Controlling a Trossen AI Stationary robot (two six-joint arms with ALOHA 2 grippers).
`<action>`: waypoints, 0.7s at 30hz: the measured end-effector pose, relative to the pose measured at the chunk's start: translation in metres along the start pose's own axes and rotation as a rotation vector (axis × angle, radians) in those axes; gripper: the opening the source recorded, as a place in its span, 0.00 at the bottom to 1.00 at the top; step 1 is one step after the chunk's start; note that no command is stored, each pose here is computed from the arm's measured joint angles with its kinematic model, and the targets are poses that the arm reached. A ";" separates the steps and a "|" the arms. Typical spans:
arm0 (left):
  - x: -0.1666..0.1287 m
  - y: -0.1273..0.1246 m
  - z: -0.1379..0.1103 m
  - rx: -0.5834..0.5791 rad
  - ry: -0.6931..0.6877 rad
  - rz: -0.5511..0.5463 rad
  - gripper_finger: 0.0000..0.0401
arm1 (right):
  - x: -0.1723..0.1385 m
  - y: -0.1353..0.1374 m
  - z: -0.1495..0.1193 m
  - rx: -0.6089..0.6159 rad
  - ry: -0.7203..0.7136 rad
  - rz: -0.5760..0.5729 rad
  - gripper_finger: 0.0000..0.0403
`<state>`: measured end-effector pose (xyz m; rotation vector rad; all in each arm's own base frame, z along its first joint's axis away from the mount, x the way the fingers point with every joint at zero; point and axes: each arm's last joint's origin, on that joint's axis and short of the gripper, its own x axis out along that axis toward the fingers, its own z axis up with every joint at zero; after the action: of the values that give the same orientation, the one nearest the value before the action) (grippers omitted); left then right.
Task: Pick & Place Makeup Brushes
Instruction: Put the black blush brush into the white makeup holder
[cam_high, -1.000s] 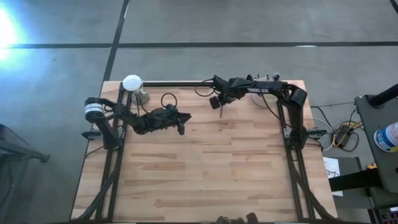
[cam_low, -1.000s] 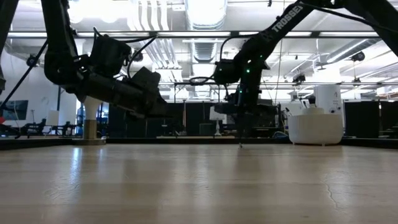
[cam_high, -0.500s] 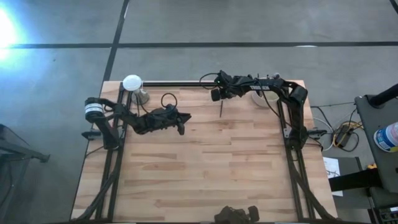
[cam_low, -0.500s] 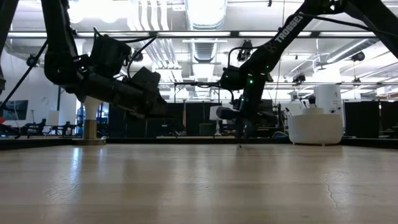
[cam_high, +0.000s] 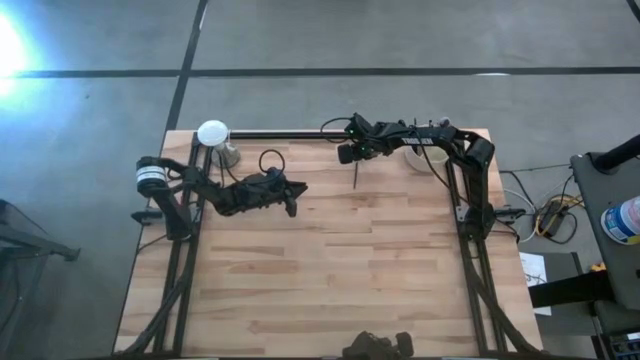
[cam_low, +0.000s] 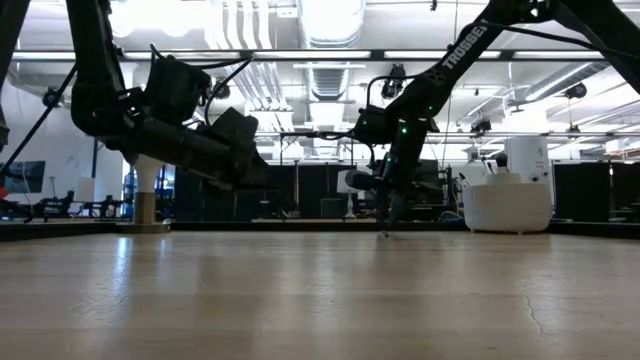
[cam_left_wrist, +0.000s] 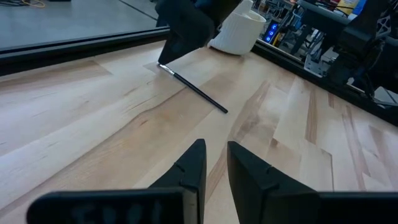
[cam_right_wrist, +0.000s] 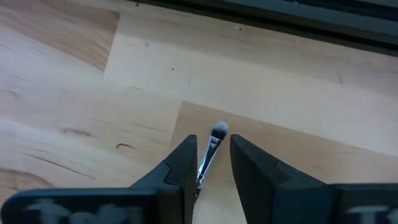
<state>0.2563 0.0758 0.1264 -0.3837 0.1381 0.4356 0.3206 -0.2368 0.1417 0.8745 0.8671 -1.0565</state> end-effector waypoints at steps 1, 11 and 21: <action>0.000 0.000 0.000 0.000 0.000 0.000 0.14 | 0.000 0.000 0.000 0.000 -0.001 0.001 0.23; 0.000 0.000 0.000 0.000 0.000 0.000 0.14 | 0.008 -0.001 -0.003 -0.009 0.013 -0.006 0.20; 0.000 0.000 0.000 0.000 0.002 -0.005 0.14 | 0.012 -0.002 -0.006 -0.096 0.033 -0.026 0.14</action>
<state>0.2564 0.0756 0.1264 -0.3844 0.1391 0.4303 0.3212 -0.2360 0.1284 0.8041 0.9509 -1.0171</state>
